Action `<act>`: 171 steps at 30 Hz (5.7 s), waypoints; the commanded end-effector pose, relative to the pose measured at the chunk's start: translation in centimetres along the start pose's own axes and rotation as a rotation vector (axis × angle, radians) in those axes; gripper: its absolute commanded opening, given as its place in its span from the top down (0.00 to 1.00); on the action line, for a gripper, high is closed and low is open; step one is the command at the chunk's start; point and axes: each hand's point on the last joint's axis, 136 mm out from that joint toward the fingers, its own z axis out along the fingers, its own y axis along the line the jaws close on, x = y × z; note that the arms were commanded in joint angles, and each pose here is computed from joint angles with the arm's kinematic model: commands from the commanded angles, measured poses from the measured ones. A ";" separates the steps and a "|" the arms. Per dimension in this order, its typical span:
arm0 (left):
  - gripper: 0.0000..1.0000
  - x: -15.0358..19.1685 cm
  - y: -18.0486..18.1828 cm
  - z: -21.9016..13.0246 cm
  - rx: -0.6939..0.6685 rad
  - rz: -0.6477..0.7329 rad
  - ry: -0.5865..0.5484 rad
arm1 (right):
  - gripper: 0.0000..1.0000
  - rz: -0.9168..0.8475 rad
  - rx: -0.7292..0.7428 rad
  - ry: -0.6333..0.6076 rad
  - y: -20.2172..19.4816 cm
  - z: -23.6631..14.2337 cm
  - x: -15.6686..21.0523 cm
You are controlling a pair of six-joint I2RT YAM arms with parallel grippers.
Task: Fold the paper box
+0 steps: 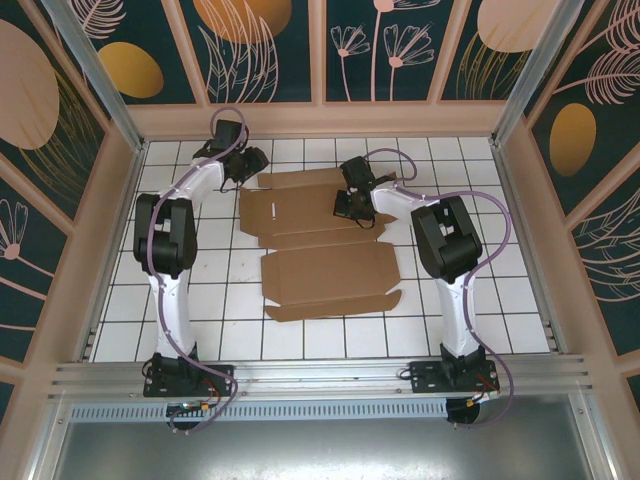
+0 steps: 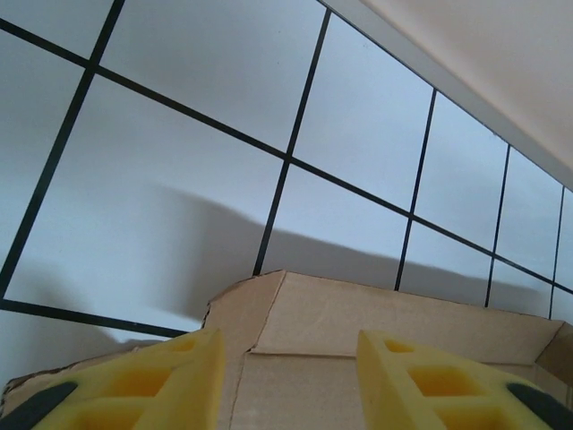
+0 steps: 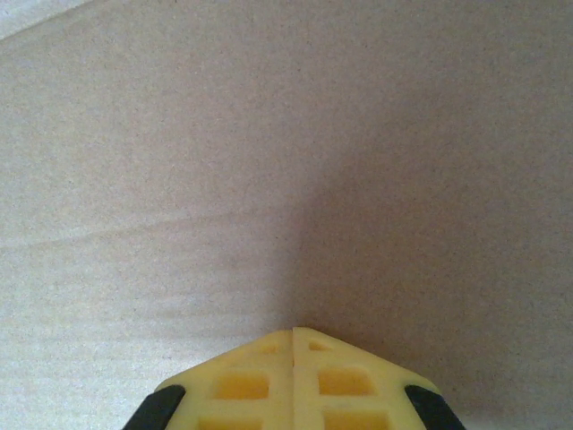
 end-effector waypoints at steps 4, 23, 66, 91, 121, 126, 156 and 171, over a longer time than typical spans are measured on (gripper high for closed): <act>0.53 0.9 1.6 3.2 -0.052 0.018 0.066 | 1.00 0.012 0.081 0.085 -2.6 1.4 2.9; 0.50 3.7 -2.9 3.7 0.215 -0.045 0.163 | 1.00 0.016 0.053 0.107 -1.9 1.9 3.1; 0.19 16.9 5.6 -10.6 0.002 -0.028 0.224 | 1.00 0.071 0.065 0.103 -1.7 2.1 3.4; 0.27 18.3 0.2 -7.9 0.186 0.036 0.295 | 1.00 0.065 0.023 0.115 -1.2 2.2 4.1; 0.30 8.8 3.9 -10.9 0.004 0.004 0.053 | 1.00 0.030 0.030 0.106 -1.0 1.5 4.1; 0.34 7.2 8.2 -9.3 -0.214 0.040 -0.007 | 1.00 0.022 0.028 0.100 -0.8 1.4 3.7; 0.91 10.9 -0.9 -5.7 0.153 0.115 0.195 | 1.00 0.017 -0.014 0.127 -0.2 1.7 4.4; 0.45 13.0 -3.0 -1.0 0.209 0.166 0.290 | 1.00 0.007 -0.018 0.143 -0.1 2.0 4.8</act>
